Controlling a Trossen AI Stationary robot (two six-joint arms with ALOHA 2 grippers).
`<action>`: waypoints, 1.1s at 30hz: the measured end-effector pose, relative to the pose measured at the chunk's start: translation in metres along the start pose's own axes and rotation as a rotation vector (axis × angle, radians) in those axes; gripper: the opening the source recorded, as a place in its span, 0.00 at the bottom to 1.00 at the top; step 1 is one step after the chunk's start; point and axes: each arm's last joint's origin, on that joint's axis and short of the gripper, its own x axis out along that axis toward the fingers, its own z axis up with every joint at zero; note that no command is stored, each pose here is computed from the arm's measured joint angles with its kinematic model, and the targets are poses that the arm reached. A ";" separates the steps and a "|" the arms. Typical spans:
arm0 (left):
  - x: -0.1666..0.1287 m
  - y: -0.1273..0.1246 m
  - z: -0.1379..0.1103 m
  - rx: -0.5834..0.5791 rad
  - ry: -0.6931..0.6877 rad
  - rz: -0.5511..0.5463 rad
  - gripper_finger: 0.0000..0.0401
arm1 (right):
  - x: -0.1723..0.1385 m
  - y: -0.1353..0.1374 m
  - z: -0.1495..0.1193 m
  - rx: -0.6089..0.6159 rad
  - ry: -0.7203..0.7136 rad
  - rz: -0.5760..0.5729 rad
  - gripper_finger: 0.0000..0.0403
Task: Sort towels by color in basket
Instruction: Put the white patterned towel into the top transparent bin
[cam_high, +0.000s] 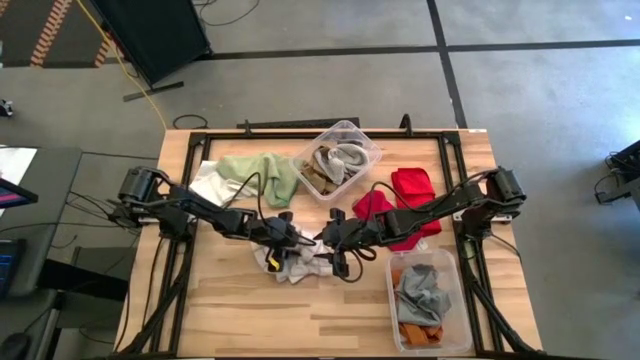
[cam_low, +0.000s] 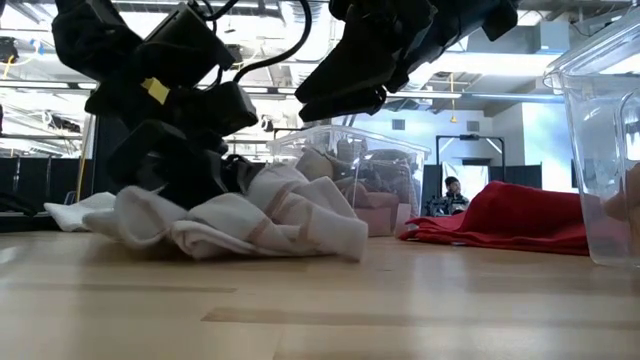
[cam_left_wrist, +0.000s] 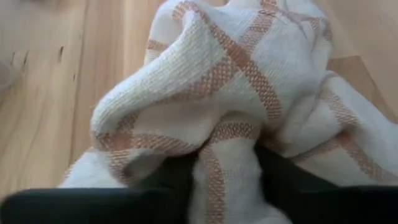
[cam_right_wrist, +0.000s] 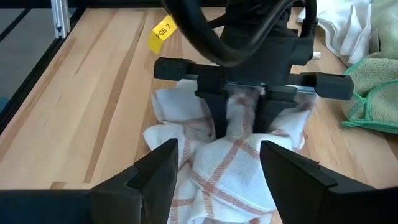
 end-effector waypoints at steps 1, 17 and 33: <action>0.000 0.000 0.000 0.002 0.003 -0.002 0.24 | 0.000 0.000 0.000 0.000 0.000 0.000 0.63; -0.040 -0.002 0.036 0.165 0.018 0.101 0.14 | -0.003 0.016 -0.009 -0.011 0.072 0.029 0.63; -0.163 0.015 0.128 0.315 -0.227 0.445 0.14 | -0.011 0.041 -0.030 0.066 0.225 -0.018 0.63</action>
